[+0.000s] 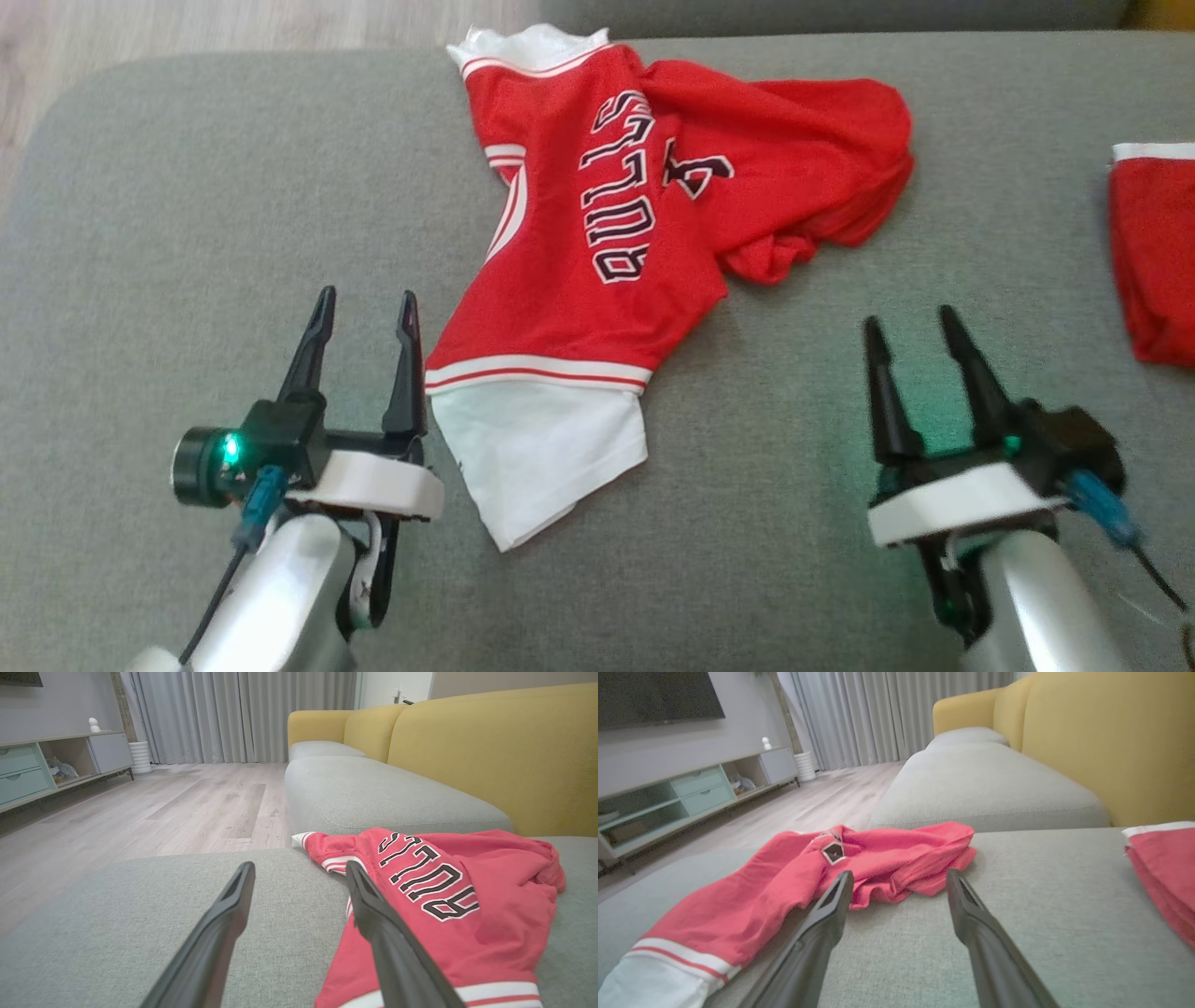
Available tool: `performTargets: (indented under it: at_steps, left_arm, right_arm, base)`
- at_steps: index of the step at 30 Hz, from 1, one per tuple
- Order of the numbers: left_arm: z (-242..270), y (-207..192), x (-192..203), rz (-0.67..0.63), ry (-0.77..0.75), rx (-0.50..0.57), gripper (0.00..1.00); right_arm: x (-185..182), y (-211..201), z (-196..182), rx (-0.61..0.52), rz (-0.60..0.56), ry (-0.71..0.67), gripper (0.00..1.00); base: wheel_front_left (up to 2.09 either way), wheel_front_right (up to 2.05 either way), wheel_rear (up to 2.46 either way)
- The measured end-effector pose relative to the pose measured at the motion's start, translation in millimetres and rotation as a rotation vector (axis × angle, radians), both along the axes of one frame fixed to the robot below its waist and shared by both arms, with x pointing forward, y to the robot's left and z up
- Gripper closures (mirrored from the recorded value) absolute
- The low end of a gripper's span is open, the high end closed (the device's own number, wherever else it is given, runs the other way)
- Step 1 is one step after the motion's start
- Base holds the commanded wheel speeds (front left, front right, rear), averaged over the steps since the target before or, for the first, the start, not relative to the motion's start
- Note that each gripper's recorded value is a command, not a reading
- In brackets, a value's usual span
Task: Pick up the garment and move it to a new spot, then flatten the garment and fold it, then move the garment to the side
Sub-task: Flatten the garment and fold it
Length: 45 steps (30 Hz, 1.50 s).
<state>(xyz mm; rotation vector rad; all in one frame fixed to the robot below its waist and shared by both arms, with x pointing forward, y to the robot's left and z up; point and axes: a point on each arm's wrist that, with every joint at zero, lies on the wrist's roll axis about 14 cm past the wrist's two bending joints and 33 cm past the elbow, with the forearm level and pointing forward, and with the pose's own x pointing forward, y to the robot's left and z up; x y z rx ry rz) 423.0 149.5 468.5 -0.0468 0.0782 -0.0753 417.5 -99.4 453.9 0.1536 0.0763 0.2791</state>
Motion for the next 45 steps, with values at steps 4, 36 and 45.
performTargets:
  at_steps: [4, 36, 45]
  left_arm:
    - [-8.5, 2.1, 0.1, 0.007, 0.021, -0.007, 0.0]
    - [-34.7, 23.0, 6.5, 0.067, 0.081, -0.005, 0.0]
    - [-21.3, 2.4, 16.2, 0.005, 0.038, -0.008, 0.0]
  right_arm:
    - [11.6, 20.0, -21.7, -0.034, 0.066, 0.08, 0.0]
    - [59.4, 73.5, -73.3, -0.18, 0.253, 0.203, 1.0]
    - [47.0, 31.3, -56.2, -0.145, 0.129, 0.169, 1.0]
  base:
    - [0.0, 0.0, 0.0]
    - [0.0, 0.0, 0.0]
    - [0.0, 0.0, 0.0]
